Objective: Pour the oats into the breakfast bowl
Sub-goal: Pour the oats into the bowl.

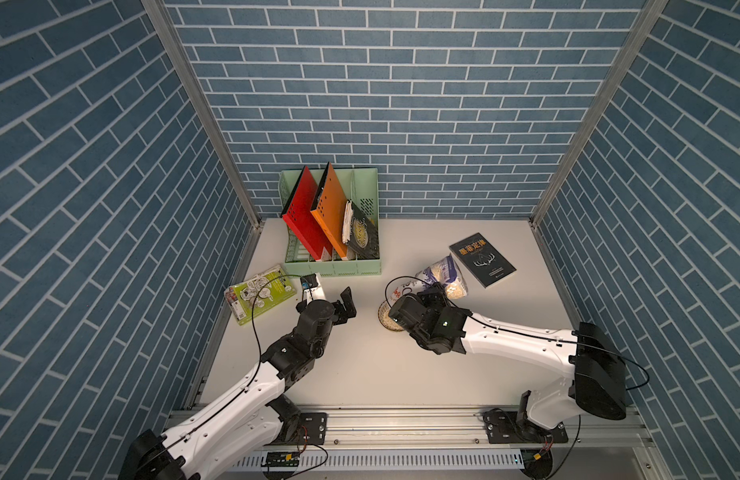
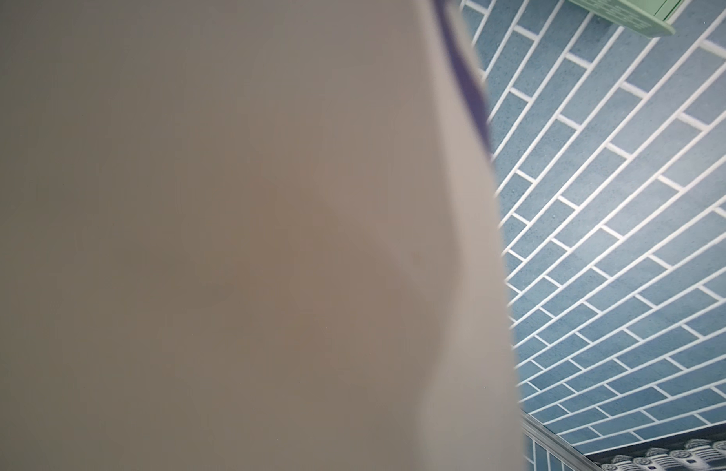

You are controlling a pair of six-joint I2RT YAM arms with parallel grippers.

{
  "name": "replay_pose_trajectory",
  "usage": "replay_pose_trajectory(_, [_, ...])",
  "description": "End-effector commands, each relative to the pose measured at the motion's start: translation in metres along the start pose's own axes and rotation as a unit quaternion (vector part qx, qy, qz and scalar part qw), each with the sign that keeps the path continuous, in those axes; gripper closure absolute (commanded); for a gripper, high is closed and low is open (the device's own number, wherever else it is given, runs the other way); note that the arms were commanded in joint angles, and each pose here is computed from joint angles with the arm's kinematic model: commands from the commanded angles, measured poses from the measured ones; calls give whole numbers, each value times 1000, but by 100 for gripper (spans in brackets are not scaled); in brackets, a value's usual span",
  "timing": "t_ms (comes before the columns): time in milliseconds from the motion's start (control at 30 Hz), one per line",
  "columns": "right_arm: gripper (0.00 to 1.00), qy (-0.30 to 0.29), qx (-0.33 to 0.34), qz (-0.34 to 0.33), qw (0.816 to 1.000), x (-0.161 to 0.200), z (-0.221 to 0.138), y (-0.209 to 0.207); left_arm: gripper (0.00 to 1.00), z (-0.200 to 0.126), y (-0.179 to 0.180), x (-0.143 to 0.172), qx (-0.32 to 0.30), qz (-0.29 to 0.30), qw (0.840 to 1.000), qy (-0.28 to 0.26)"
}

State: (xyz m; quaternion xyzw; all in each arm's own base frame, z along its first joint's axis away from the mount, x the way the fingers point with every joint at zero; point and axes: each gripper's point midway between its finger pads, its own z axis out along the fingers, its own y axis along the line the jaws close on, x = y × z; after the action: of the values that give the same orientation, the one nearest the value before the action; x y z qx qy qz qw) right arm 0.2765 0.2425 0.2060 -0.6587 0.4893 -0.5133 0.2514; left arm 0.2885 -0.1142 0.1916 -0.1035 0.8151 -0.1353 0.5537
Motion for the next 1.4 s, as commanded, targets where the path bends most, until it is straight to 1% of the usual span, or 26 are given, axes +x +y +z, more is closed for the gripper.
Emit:
replay_pose_trajectory(0, [100, 50, 45, 5, 998, 16, -5, -21, 0, -1, 3, -7, -9, 4, 1000, -8])
replay_pose_trajectory(167, [100, 53, 47, -7, 997, 12, -4, -19, 1, -1, 4, -6, -10, 6, 1000, -8])
replay_pose_trajectory(367, [100, 56, 56, -6, 997, 9, -4, -24, 1, -1, 3, -7, -9, 6, 1000, -9])
replay_pose_trajectory(733, [100, 47, 60, -19, 997, -1, -5, -27, 1, -1, 3, -7, -9, 6, 1000, -8])
replay_pose_trajectory(867, [100, 46, 65, -11, 997, 1, -6, -32, 0, -2, 4, -7, -10, 6, 1000, -9])
replay_pose_trajectory(967, [100, 42, 64, -24, 997, -5, -6, -28, 1, -1, 3, -7, -8, 6, 1000, -9])
replay_pose_trajectory(1067, [100, 37, 67, -12, 997, -6, -8, -32, 1, -1, 2, -7, -8, 6, 1000, -7])
replay_pose_trajectory(1167, [100, 36, 63, -26, 997, -6, -7, -25, 1, -1, 3, -6, -9, 7, 1000, -7])
replay_pose_trajectory(1367, [100, 35, 63, -25, 997, -5, -7, -23, 1, -2, 4, -5, -10, 7, 1000, -7])
